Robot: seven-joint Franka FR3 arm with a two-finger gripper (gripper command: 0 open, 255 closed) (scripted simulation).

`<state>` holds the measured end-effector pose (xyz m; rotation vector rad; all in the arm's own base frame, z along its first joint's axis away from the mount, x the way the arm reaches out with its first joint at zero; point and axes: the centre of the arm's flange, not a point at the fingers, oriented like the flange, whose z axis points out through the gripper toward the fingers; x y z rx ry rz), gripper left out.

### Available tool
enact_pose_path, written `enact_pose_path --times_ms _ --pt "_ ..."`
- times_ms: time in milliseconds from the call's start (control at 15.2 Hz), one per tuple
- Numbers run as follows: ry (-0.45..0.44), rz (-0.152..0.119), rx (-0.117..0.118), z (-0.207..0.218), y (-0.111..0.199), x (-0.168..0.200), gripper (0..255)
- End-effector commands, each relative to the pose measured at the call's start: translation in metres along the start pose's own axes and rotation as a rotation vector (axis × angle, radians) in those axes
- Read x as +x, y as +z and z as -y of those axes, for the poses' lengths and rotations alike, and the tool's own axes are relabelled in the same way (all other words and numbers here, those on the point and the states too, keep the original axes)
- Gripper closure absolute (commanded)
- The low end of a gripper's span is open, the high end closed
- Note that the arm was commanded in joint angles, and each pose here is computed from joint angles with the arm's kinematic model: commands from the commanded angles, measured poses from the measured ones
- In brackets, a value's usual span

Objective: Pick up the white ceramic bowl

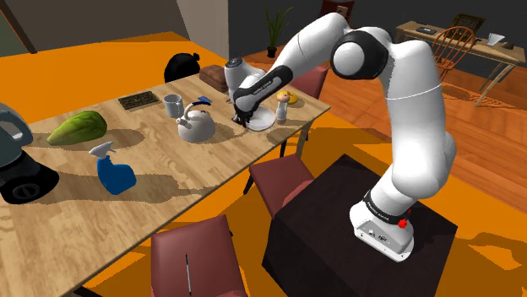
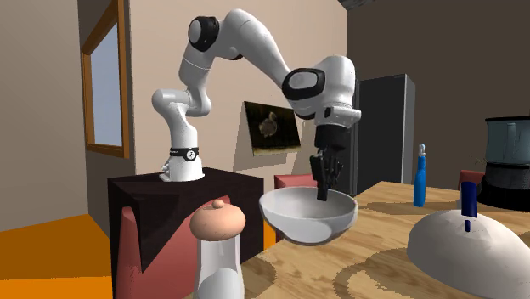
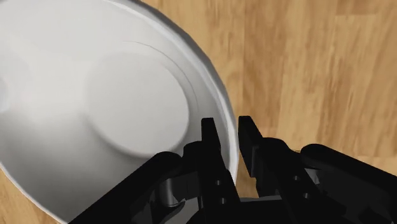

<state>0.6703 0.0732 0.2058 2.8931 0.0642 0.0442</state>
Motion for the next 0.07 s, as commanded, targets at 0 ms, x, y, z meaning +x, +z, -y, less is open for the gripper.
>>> enact_pose_path --times_ms 0 --pt "0.0 0.0 0.0 -0.0009 -0.0033 -0.0001 255"
